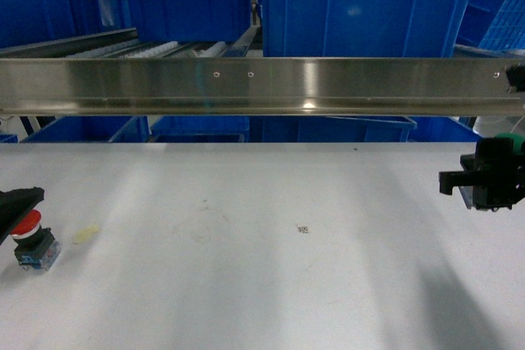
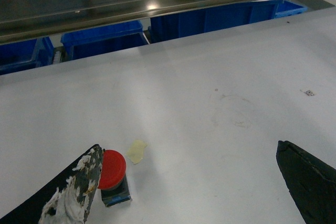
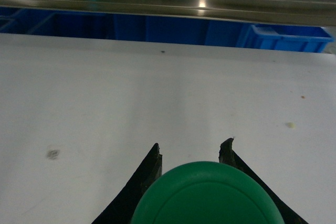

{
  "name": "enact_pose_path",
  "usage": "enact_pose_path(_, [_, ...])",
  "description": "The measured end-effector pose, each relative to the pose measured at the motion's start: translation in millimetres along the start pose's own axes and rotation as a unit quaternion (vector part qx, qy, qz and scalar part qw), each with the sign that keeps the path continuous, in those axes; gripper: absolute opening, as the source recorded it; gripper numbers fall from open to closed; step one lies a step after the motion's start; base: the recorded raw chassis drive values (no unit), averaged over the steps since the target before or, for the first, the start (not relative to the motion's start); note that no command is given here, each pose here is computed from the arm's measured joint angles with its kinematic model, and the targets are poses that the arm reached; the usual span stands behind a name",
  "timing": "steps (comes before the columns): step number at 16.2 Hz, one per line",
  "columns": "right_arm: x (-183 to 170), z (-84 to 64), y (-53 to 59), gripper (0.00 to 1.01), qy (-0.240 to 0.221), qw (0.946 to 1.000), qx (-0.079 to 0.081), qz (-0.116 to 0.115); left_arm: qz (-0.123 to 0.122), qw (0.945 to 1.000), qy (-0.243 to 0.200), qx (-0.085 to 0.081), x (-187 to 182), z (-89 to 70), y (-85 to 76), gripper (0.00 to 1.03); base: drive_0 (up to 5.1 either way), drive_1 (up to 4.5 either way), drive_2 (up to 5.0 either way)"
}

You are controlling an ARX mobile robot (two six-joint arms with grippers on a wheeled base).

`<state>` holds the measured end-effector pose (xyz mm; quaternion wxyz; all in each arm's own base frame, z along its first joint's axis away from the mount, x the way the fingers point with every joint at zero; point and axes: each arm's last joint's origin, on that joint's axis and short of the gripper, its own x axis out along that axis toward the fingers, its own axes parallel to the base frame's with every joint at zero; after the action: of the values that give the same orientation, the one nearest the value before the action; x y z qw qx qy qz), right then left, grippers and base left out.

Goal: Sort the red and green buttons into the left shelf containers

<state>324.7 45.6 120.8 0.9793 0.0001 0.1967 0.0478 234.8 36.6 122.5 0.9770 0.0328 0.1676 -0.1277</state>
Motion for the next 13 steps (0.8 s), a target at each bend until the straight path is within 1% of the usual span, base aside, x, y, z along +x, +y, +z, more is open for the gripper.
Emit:
enact_pose_path(2, [-31,18.8,10.5,0.28,-0.021,0.9993,-0.004,0.031,0.0,1.0,0.0,0.0,0,-0.1,0.0,0.98,0.0,0.0,0.0])
enact_pose_path(3, [-46,29.6,16.4,0.28,-0.037,0.9981,-0.002,0.048,0.0,1.0,0.0,0.0,0,-0.1,0.0,0.98,0.0,0.0,0.0])
enact_pose_path(4, [-60,40.7,22.9,0.28,-0.054,0.9964,-0.003,0.065,0.0,1.0,0.0,0.0,0,-0.1,0.0,0.98,0.0,0.0,0.0])
enact_pose_path(5, [-64,45.8,24.8,0.28,-0.067,0.9951,-0.002,0.073,0.0,1.0,0.0,0.0,0,-0.1,0.0,0.98,0.0,0.0,0.0])
enact_pose_path(6, [-64,44.4,25.9,0.28,-0.062,0.9952,-0.002,0.075,0.001,0.9999,-0.008,0.006,0,0.5,1.4,0.98,0.0,0.0,0.0])
enact_pose_path(7, [-61,40.0,25.6,0.28,-0.051,0.996,-0.002,0.073,0.021,0.9995,-0.017,0.016,4,-3.1,9.6,0.98,0.0,0.0,0.0])
enact_pose_path(8, [-62,38.9,25.5,0.28,-0.049,0.9961,-0.002,0.073,0.045,0.9988,-0.006,0.02,9,-12.6,19.4,0.98,0.0,0.0,0.0])
enact_pose_path(9, [-62,39.5,25.4,0.28,-0.052,0.996,-0.002,0.073,0.06,0.998,0.004,0.023,14,-22.2,26.7,0.98,0.0,0.0,0.0])
enact_pose_path(10, [-62,39.3,25.4,0.28,-0.051,0.996,-0.002,0.073,0.076,0.9966,0.006,0.033,19,-29.5,34.1,0.98,0.0,0.0,0.0])
enact_pose_path(11, [-62,39.3,25.7,0.28,-0.051,0.996,-0.002,0.074,0.086,0.9954,0.011,0.04,25,-33.9,39.9,0.98,0.0,0.0,0.0])
enact_pose_path(12, [-62,39.3,25.6,0.28,-0.051,0.996,-0.002,0.073,0.094,0.9942,0.012,0.05,30,-39.0,43.3,0.98,0.0,0.0,0.0])
enact_pose_path(13, [-62,39.3,25.4,0.28,-0.051,0.996,-0.002,0.073,0.088,0.9939,0.059,0.033,37,-54.3,45.1,0.98,0.0,0.0,0.0])
